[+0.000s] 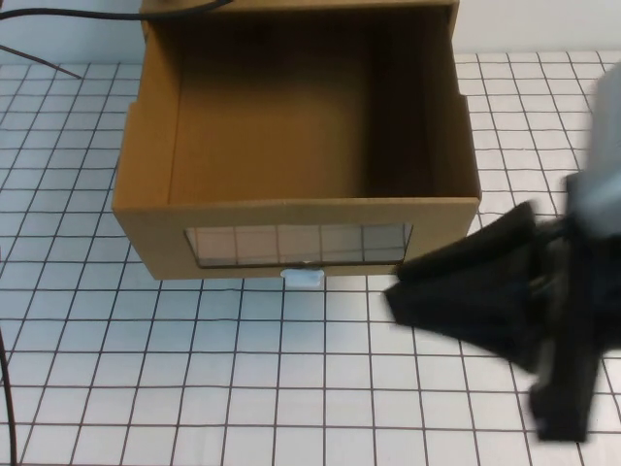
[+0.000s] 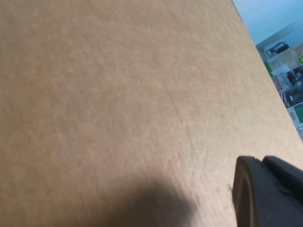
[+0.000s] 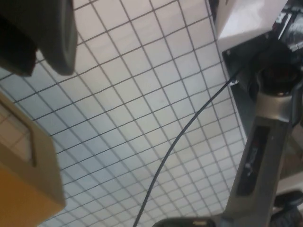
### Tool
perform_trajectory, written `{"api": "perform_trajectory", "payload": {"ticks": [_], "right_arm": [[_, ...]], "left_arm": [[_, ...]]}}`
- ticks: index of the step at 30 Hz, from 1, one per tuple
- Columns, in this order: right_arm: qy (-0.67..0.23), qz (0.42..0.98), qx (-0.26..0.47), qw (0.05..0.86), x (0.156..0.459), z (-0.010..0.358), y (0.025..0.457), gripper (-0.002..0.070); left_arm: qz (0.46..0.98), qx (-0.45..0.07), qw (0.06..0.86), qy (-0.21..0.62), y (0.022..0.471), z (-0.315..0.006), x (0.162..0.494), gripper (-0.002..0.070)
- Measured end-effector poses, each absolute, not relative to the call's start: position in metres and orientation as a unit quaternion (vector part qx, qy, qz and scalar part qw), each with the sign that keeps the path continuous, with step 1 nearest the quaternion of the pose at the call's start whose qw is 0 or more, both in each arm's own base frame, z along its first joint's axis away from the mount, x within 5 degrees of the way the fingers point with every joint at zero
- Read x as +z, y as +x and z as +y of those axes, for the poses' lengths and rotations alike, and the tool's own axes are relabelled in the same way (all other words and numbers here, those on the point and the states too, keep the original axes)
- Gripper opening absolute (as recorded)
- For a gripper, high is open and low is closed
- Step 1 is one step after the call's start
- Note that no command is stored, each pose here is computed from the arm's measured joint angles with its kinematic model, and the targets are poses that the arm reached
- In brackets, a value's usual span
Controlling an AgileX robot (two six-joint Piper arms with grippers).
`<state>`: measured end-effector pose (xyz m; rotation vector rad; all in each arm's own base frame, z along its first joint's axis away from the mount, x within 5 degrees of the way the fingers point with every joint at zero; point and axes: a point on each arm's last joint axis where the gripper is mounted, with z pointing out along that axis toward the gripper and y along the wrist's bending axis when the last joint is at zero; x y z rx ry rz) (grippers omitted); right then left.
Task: Close the shoe box
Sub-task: Close the shoe box with your right arm
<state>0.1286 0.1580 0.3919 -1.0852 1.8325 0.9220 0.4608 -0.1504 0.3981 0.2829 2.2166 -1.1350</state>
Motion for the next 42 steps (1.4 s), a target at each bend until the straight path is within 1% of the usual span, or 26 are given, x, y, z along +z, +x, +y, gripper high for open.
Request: {"api": "perform_trajectory", "payload": {"ticks": [2, 5, 7, 11, 15, 23, 28, 35, 38, 42], "right_arm": [[-0.458, 0.717, 0.360, 0.383, 0.383, 0.177, 0.127, 0.0070], [-0.495, 0.710, 0.355, 0.355, 0.365, 0.205, 0.125, 0.0015], [-0.509, 0.711, 0.353, 0.334, 0.352, 0.223, 0.125, 0.0001], [-0.506, 0.732, 0.340, 0.302, 0.319, 0.253, 0.138, -0.0009], [-0.491, 0.749, 0.324, 0.305, 0.292, 0.272, 0.157, -0.0010], [-0.543, 0.720, 0.306, 0.306, 0.254, 0.296, 0.172, -0.0013], [-0.550, 0.715, 0.296, 0.314, 0.248, 0.311, 0.185, -0.0013], [-0.583, 0.692, 0.262, 0.335, 0.243, 0.336, 0.209, -0.0013], [-0.582, 0.695, 0.257, 0.337, 0.241, 0.341, 0.226, -0.0013], [-0.565, 0.706, 0.246, 0.350, 0.240, 0.339, 0.256, -0.0013]], "left_arm": [[0.840, -0.430, 0.312, 0.107, 0.461, -0.150, 0.398, -0.0005], [0.840, -0.430, 0.312, 0.108, 0.461, -0.150, 0.398, -0.0005], [0.840, -0.430, 0.313, 0.108, 0.461, -0.150, 0.399, -0.0006], [0.840, -0.430, 0.311, 0.109, 0.460, -0.150, 0.398, -0.0006], [0.840, -0.431, 0.310, 0.109, 0.460, -0.151, 0.398, -0.0005], [0.840, -0.431, 0.310, 0.109, 0.460, -0.151, 0.398, -0.0005], [0.840, -0.431, 0.310, 0.109, 0.460, -0.151, 0.399, -0.0006], [0.840, -0.431, 0.310, 0.109, 0.460, -0.151, 0.399, -0.0006], [0.840, -0.431, 0.310, 0.109, 0.460, -0.151, 0.399, -0.0006], [0.840, -0.432, 0.310, 0.109, 0.460, -0.151, 0.399, -0.0006]]}}
